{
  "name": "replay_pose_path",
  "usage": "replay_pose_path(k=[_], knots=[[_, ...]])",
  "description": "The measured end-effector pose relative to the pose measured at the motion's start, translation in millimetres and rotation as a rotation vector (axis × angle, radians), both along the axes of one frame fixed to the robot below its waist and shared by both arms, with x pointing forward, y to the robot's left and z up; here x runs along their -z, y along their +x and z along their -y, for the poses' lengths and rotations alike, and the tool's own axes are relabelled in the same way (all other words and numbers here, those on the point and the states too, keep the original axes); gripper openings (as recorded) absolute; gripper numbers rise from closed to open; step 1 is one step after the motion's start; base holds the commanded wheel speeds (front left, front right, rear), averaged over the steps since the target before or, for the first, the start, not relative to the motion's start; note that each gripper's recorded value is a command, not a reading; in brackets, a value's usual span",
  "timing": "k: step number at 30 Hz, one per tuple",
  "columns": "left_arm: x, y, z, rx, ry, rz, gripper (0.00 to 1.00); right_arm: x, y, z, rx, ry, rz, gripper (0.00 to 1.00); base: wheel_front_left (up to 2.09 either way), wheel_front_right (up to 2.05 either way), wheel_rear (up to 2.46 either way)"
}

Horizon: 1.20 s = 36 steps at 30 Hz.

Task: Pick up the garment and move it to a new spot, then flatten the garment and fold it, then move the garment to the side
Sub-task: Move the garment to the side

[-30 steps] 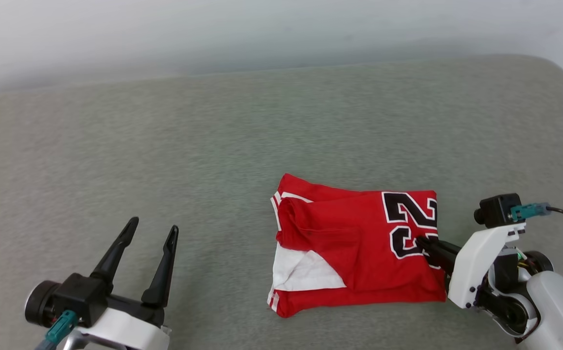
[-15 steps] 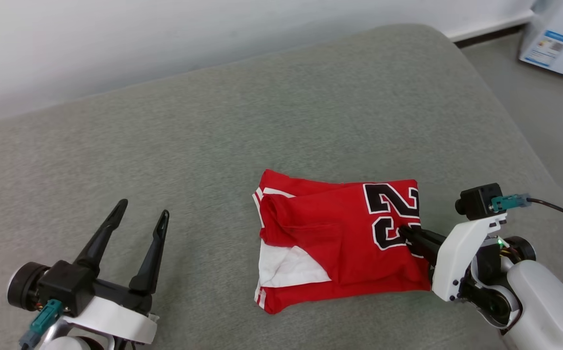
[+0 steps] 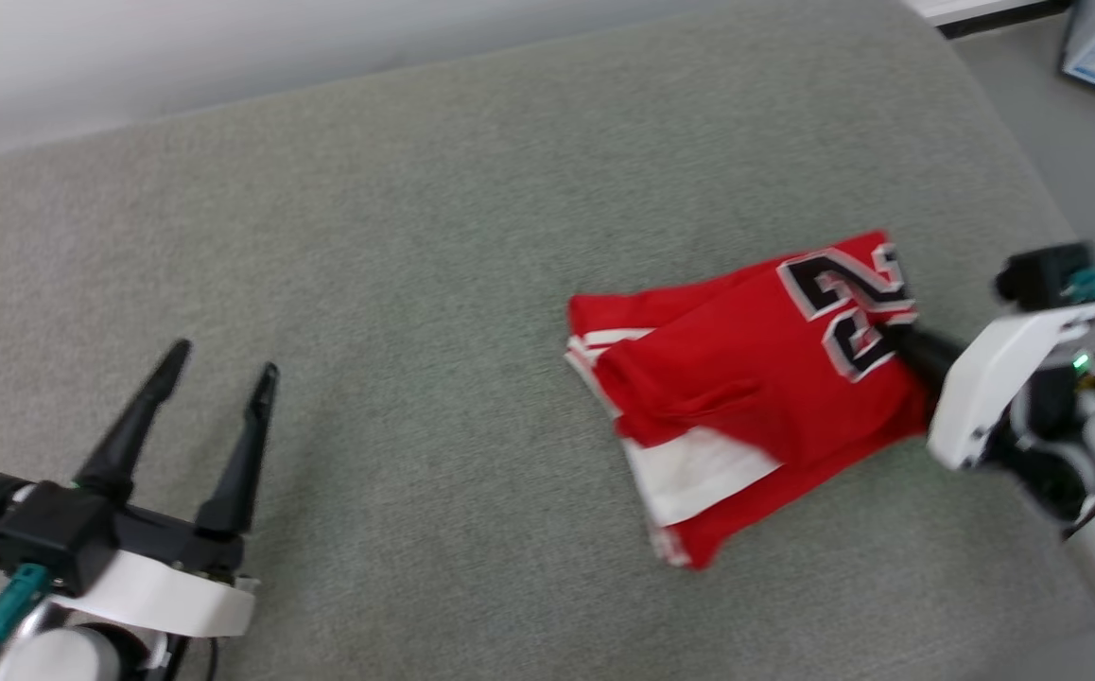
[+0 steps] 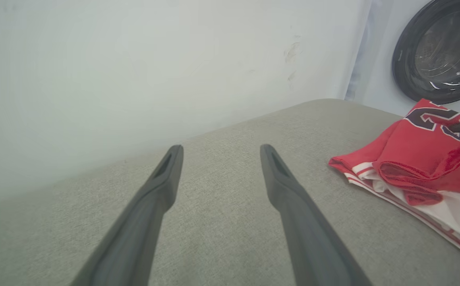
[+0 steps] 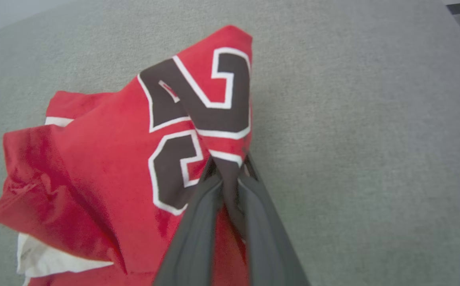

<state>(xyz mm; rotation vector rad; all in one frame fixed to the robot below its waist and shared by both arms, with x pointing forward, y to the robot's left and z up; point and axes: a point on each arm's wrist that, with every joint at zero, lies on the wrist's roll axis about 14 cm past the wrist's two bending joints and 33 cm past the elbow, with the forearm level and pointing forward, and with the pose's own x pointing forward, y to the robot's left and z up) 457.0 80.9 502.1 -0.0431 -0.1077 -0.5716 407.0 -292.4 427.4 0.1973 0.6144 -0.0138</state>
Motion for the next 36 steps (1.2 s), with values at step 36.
replay_pose_path(k=[36], knots=[[35.2,18.5,-119.8,-0.271,0.156,-0.028,1.00,39.4,128.4,162.9,0.355,-0.301,-0.071,0.00,0.00,0.00,0.00]])
